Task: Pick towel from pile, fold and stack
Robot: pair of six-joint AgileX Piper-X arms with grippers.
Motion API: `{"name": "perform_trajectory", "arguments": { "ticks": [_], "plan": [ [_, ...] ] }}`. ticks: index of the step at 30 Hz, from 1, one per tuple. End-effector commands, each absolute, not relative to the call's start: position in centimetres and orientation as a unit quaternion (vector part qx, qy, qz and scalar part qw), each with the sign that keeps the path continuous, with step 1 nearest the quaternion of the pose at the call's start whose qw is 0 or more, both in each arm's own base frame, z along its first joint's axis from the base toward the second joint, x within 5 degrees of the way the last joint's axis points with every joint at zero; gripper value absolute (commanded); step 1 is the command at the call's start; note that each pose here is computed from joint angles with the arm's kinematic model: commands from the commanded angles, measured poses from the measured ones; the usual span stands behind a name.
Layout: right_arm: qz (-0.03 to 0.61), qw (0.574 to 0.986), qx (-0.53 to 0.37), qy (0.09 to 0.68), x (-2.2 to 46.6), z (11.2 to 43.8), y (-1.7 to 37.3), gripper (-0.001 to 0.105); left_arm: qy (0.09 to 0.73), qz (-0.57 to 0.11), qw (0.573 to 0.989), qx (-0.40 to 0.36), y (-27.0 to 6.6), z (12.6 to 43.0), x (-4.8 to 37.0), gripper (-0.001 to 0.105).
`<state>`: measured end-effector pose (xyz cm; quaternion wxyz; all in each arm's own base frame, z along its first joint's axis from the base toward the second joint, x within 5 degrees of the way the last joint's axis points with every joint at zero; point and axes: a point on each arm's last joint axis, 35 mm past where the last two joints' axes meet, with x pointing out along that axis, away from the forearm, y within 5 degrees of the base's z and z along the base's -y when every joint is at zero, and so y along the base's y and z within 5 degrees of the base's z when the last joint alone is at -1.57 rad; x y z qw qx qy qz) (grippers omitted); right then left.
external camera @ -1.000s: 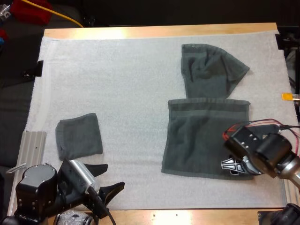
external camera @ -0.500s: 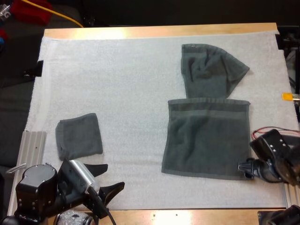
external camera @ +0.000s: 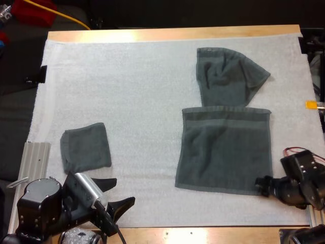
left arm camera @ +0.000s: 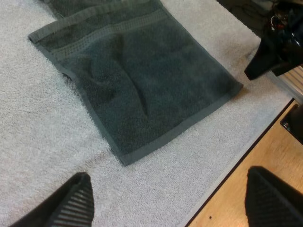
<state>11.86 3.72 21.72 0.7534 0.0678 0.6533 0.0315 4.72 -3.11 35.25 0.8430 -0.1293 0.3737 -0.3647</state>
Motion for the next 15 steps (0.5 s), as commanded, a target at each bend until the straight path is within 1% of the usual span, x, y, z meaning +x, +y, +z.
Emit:
{"name": "perform_trajectory", "arguments": {
  "ticks": [1, 3, 7, 9, 12, 15],
  "plan": [
    [0.027, 0.756, 0.081, 0.649, 12.0, 21.9, 3.5, 0.072, 0.375, -0.370, 0.839, -0.135, -3.1, 35.4, 4.6, 0.065],
    [0.011, 0.754, 0.105, 0.648, 12.3, 21.6, 2.9, 0.072, 0.375, -0.370, 0.839, -0.135, -3.1, 35.4, 4.6, 0.065],
    [-0.002, 0.742, 0.139, 0.656, 13.1, 21.1, 2.2, 0.072, 0.375, -0.370, 0.839, -0.135, -3.1, 35.4, 4.6, 0.065],
    [0.006, 0.730, 0.162, 0.664, 13.7, 20.6, 2.2, 0.072, 0.375, -0.370, 0.839, -0.135, -3.1, 35.4, 4.6, 0.065],
    [0.015, 0.716, 0.174, 0.676, 14.5, 19.8, 2.4, 0.072, 0.375, -0.370, 0.839, -0.135, -3.1, 35.4, 4.6, 0.065],
    [0.003, 0.704, 0.180, 0.688, 15.1, 19.0, 2.4, 0.072, 0.375, -0.370, 0.839, -0.135, -3.1, 35.4, 4.6, 0.065]
  ]
}}
